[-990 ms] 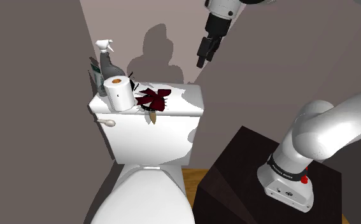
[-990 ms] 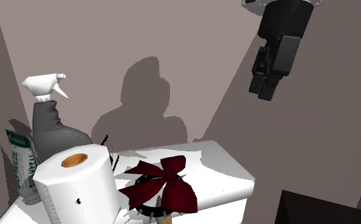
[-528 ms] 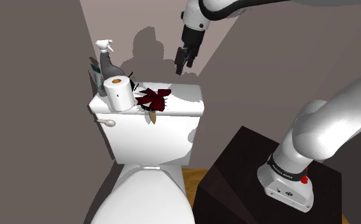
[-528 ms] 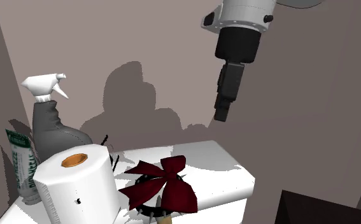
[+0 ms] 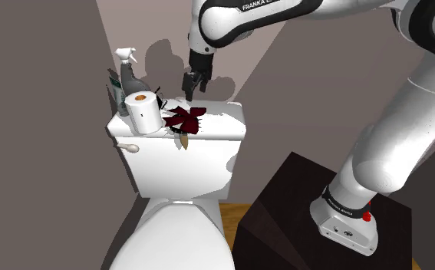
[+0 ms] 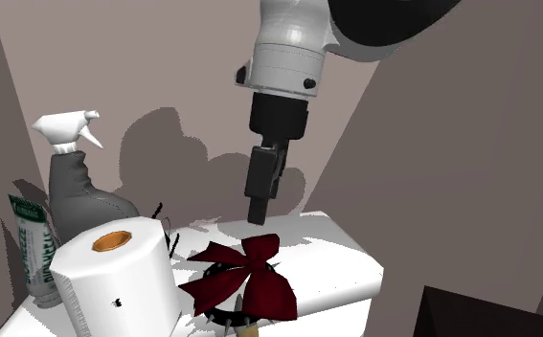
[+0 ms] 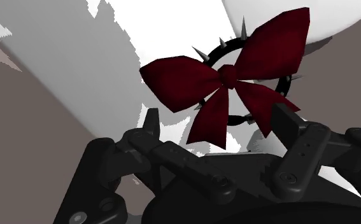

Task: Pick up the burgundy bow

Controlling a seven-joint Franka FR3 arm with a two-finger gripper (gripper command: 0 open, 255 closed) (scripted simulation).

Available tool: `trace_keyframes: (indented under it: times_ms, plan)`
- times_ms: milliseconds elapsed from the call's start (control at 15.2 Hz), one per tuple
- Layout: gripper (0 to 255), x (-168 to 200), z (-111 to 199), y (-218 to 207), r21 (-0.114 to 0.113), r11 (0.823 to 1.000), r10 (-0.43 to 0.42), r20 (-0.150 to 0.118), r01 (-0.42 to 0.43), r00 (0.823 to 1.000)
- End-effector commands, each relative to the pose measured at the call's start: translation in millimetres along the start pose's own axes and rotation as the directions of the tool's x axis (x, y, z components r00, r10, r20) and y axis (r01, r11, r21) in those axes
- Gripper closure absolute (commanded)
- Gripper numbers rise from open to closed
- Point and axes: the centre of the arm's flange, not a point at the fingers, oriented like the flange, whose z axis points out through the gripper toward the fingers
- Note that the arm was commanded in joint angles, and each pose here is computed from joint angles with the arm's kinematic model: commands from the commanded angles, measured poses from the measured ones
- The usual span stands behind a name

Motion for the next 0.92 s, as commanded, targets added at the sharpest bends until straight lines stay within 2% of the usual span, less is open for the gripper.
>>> trace_keyframes:
  times_ms: [0, 198, 726, 858]
  plan:
    - [0, 19.8, 17.6, -4.4, 0.0, 1.0, -0.005, 0.005, 0.005, 1.0]
    - [0, 50.0, 43.7, -11.3, -0.001, 1.0, -0.012, 0.013, 0.012, 1.0]
    - [0, 44.3, 83.6, -9.8, -0.001, 1.0, -0.013, 0.013, 0.013, 1.0]
    - [0, 44.3, 83.6, -9.8, -0.001, 1.0, -0.013, 0.013, 0.013, 1.0]
